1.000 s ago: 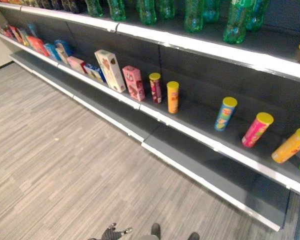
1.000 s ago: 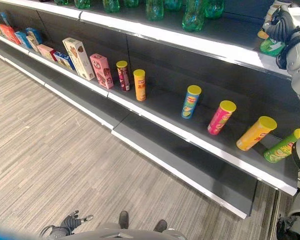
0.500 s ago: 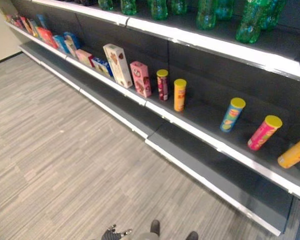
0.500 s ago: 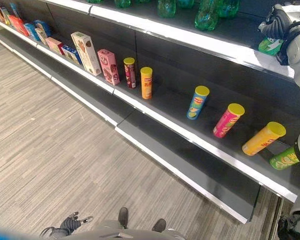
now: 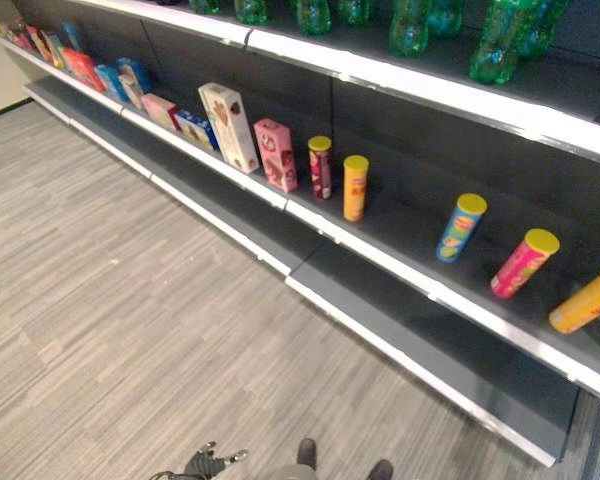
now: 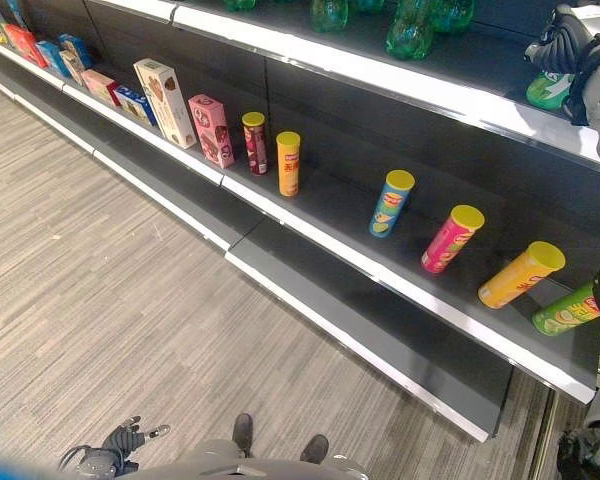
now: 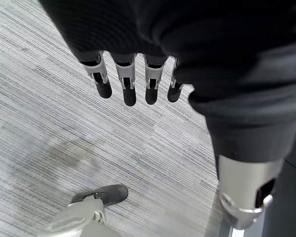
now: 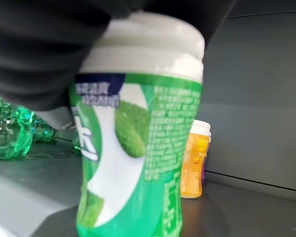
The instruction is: Put the goods on the table back onto the shelves and tidy them up.
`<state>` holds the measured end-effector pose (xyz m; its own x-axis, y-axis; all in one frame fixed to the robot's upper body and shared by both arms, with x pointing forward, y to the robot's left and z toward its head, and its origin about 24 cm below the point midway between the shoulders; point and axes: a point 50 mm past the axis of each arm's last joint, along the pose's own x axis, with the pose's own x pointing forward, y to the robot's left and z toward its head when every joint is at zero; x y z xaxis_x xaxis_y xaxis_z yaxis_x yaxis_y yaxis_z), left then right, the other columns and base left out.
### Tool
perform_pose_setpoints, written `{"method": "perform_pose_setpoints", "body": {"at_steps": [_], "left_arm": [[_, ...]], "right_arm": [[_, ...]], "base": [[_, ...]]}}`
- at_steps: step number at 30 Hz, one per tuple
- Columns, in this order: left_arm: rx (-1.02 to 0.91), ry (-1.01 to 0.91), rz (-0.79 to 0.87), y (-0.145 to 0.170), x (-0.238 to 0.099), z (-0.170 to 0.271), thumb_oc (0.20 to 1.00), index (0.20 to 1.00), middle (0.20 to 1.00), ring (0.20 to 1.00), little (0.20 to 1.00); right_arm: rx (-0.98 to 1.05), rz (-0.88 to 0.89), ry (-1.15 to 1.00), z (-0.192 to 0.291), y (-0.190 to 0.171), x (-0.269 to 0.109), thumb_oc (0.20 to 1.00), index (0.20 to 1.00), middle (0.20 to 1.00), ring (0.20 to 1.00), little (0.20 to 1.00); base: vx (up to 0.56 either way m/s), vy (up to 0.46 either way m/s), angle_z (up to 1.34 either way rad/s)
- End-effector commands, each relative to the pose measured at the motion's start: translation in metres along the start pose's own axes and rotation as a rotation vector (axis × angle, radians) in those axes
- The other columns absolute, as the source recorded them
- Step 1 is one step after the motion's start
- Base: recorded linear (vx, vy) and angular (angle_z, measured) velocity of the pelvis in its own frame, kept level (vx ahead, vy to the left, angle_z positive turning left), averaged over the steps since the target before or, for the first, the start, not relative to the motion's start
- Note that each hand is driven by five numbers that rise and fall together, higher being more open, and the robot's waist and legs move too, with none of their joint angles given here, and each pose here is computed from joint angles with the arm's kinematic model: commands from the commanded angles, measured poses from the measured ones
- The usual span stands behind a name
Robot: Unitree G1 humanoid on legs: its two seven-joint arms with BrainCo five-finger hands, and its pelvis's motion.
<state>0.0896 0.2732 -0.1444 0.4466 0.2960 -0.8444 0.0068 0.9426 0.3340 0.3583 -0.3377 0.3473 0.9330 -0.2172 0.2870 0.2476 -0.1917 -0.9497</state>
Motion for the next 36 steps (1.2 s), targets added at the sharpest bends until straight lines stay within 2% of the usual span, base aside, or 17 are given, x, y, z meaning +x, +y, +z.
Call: {"method": "perform_pose_setpoints", "body": {"at_steps": [1,21,22,23,24,29,36], "left_arm": [[0.007,-0.05,0.041,0.02,0.003,0.015,1.0,1.0,1.0,1.0,1.0],[0.036,-0.069,0.03,0.02,0.004,0.022,1.0,1.0,1.0,1.0,1.0],[0.037,-0.068,0.028,0.02,0.003,0.021,1.0,1.0,1.0,1.0,1.0],[0.035,-0.067,0.028,0.02,0.004,0.021,1.0,1.0,1.0,1.0,1.0],[0.037,-0.066,0.028,0.02,0.003,0.02,1.0,1.0,1.0,1.0,1.0],[0.031,-0.056,0.046,0.024,0.003,0.019,1.0,1.0,1.0,1.0,1.0],[-0.018,-0.027,0.083,0.026,0.002,0.011,1.0,1.0,1.0,1.0,1.0]], "right_arm": [[-0.009,-0.122,0.027,-0.006,-0.046,0.0,0.2,0.2,0.2,0.2,0.2],[0.003,-0.021,0.061,-0.01,-0.011,0.0,0.2,0.2,0.2,0.2,0.2],[0.001,-0.023,0.067,-0.012,-0.011,0.0,0.238,0.238,0.238,0.238,0.238],[0.005,-0.027,0.067,-0.011,-0.011,0.0,0.777,0.777,0.777,0.777,0.777],[0.003,-0.031,0.072,-0.012,-0.011,0.0,1.0,1.0,1.0,1.0,1.0],[0.015,-0.14,0.066,-0.01,-0.028,0.0,1.0,1.0,1.0,1.0,1.0],[0.028,-0.412,-0.055,0.007,-0.081,-0.01,1.0,1.0,1.0,1.0,1.0]], "base": [[0.0,0.0,0.0],[0.0,-0.001,-0.02],[-0.02,-0.009,-0.04],[0.0,0.0,0.0],[0.0,0.0,0.0],[0.0,-0.002,-0.01],[0.0,-0.003,-0.06]]}}
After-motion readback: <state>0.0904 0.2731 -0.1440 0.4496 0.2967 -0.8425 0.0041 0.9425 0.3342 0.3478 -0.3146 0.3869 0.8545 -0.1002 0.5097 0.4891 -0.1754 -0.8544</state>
